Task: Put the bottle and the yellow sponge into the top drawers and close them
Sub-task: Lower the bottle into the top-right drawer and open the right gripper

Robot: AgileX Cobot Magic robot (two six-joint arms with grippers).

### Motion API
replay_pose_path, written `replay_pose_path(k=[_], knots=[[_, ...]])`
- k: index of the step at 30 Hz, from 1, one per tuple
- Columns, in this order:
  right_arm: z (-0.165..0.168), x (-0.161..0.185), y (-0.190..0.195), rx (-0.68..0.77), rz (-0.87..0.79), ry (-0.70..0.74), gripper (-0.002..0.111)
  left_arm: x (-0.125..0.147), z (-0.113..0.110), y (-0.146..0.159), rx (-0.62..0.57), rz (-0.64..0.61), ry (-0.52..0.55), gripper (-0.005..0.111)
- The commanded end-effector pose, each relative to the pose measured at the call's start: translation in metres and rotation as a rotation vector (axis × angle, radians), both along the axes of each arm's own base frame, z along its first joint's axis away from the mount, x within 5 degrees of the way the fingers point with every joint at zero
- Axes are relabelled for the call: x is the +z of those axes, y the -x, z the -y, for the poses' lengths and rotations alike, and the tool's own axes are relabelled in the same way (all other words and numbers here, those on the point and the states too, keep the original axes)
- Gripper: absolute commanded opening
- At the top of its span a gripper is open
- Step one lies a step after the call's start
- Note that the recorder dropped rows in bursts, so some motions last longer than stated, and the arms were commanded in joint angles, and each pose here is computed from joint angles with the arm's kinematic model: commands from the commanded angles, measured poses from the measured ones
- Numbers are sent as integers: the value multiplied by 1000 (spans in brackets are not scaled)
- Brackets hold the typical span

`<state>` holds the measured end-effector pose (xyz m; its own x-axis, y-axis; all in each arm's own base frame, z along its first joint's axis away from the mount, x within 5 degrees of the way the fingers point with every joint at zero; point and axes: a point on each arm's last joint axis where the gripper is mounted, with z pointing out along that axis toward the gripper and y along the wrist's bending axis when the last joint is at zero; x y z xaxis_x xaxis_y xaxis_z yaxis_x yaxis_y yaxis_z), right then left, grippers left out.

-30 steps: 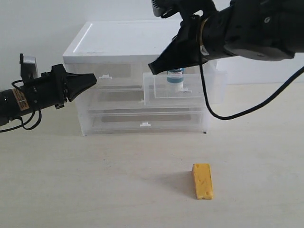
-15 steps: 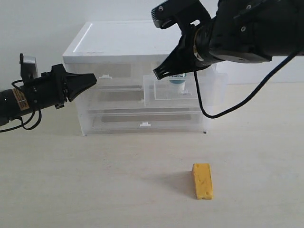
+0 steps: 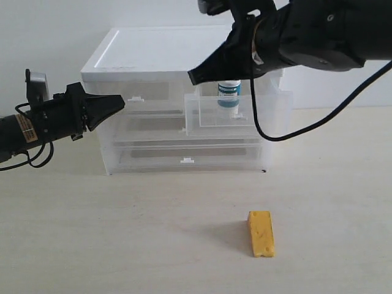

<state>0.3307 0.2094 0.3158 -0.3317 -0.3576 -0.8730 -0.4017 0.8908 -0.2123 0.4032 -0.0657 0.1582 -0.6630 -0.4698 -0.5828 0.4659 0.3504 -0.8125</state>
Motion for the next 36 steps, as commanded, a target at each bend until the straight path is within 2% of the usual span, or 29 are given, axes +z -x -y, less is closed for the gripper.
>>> replay_pose_path(k=[1, 9, 14, 20, 29, 34, 36], knots=[[0, 9, 2, -3, 5, -71, 0, 1, 1, -2, 14, 4, 0, 4], [1, -15, -7, -47, -51, 33, 0, 0, 1, -2, 11, 4, -2, 4], [17, -18, -13, -123, -87, 58, 0, 0, 1, -2, 13, 4, 0, 4], [20, -23, -13, -103, -127, 89, 0, 1, 1, -2, 16, 4, 2, 4], [29, -26, -12, -159, -159, 188, 0, 1, 1, -2, 16, 4, 2, 4], [31, -9, -7, -146, -112, 146, 0, 1, 1, -2, 16, 4, 2, 4], [29, 3, -2, -119, -84, 74, 0, 1, 1, -2, 16, 4, 2, 4]])
